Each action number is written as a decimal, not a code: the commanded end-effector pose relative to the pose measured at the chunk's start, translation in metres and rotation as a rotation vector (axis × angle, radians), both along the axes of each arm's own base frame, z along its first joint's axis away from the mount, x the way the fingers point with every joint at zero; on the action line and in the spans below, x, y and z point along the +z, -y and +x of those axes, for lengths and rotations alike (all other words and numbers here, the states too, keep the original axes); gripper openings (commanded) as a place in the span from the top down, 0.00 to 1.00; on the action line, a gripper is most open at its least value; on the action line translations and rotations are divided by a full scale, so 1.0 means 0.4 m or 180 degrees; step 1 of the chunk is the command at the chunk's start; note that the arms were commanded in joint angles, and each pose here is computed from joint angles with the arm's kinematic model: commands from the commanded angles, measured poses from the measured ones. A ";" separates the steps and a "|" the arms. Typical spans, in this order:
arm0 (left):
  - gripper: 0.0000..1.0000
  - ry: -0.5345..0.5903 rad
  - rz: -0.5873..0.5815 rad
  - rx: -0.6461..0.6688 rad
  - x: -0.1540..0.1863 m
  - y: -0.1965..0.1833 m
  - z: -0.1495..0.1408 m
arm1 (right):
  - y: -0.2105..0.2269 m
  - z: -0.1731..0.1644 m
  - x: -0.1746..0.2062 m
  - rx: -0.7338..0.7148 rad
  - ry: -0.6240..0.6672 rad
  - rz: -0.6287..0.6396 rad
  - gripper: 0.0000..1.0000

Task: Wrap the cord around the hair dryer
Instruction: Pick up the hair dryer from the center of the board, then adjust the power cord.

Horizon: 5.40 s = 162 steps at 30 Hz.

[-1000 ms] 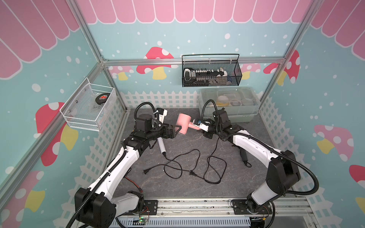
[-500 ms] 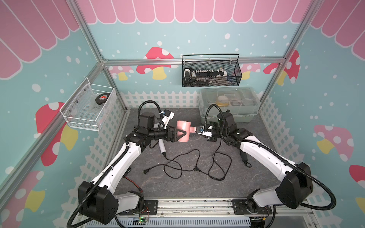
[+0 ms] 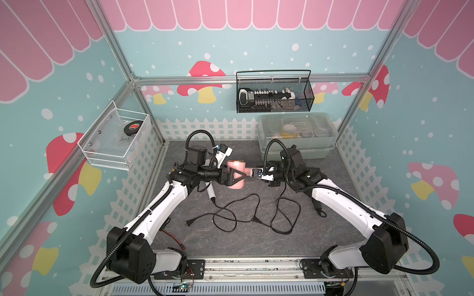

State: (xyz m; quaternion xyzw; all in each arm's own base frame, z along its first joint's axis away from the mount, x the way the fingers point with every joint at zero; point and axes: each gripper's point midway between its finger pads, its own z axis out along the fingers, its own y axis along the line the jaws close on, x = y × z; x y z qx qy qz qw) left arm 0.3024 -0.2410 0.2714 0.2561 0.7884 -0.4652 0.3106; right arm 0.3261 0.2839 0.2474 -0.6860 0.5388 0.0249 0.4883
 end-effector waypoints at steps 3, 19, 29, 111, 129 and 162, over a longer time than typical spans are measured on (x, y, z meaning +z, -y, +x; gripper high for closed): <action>0.01 0.0153 -0.0211 -0.0371 0.059 0.046 -0.031 | -0.041 -0.016 0.088 0.0213 0.0329 0.0263 1.00; 0.62 -0.0023 -0.0212 -0.0470 0.031 0.084 -0.035 | -0.079 -0.031 0.089 0.0276 0.0358 0.0308 1.00; 1.00 0.0330 0.0148 0.0105 0.049 0.021 0.008 | -0.045 0.047 0.085 -0.0411 0.0332 0.0383 0.81; 1.00 0.1298 -0.0064 0.2313 0.409 -0.405 0.133 | 0.527 0.106 -0.096 -0.3604 -0.1610 0.1587 1.00; 1.00 0.1651 -0.0585 0.2191 0.548 -0.397 0.068 | 0.284 -0.036 -0.258 -0.2623 -0.3237 0.2043 0.87; 1.00 0.1624 -0.0862 0.1300 0.588 -0.294 -0.061 | 0.184 0.223 -0.097 -0.1581 -0.0461 0.1265 0.26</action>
